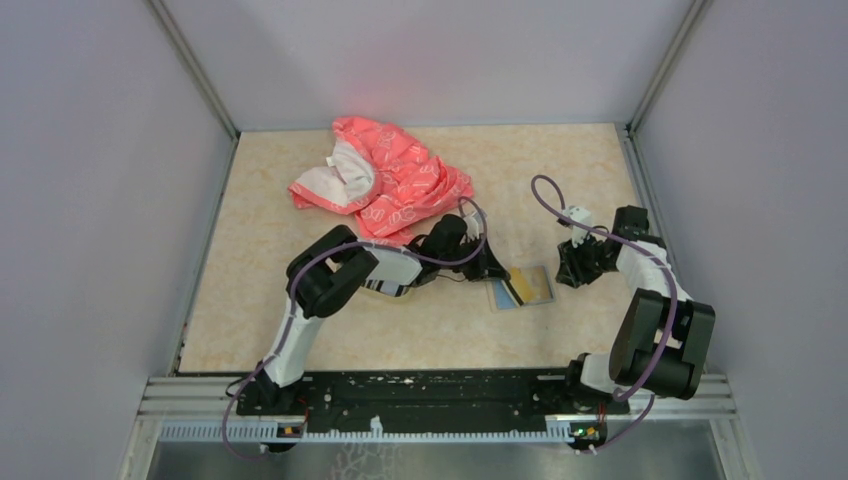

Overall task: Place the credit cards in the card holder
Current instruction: Insert the credit card into the card holder.

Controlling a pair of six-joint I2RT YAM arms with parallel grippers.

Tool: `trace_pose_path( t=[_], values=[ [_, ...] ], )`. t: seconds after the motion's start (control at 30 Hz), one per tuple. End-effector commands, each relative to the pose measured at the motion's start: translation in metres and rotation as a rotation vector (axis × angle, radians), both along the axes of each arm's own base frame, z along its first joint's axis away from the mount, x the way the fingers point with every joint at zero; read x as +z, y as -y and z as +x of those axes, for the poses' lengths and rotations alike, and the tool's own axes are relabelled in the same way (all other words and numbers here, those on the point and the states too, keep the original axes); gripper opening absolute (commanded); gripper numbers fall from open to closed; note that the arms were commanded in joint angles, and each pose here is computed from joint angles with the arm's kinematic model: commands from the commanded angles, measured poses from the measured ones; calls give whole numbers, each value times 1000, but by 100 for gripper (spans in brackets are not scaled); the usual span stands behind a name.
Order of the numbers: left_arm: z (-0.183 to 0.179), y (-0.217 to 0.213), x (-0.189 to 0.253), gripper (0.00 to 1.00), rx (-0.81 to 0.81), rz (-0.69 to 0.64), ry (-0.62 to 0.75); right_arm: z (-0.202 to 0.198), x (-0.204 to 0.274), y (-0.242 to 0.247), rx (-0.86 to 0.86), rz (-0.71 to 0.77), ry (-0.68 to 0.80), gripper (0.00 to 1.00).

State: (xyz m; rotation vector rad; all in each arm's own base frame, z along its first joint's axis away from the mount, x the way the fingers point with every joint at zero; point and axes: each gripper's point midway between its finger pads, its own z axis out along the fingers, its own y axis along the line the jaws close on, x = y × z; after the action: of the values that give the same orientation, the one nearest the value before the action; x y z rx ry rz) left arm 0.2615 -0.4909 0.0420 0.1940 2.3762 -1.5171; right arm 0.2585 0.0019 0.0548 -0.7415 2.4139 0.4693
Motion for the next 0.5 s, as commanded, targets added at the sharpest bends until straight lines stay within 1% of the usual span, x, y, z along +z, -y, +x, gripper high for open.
trace_pose_path(
  t=[0.0, 0.47],
  values=[
    [-2, -2, -24, 0, -18, 62, -46, 10, 9, 0, 16, 9, 62, 37],
    [-1, 1, -37, 0, -64, 103, -93, 10, 9, -1, 20, 10, 63, 37]
  ],
)
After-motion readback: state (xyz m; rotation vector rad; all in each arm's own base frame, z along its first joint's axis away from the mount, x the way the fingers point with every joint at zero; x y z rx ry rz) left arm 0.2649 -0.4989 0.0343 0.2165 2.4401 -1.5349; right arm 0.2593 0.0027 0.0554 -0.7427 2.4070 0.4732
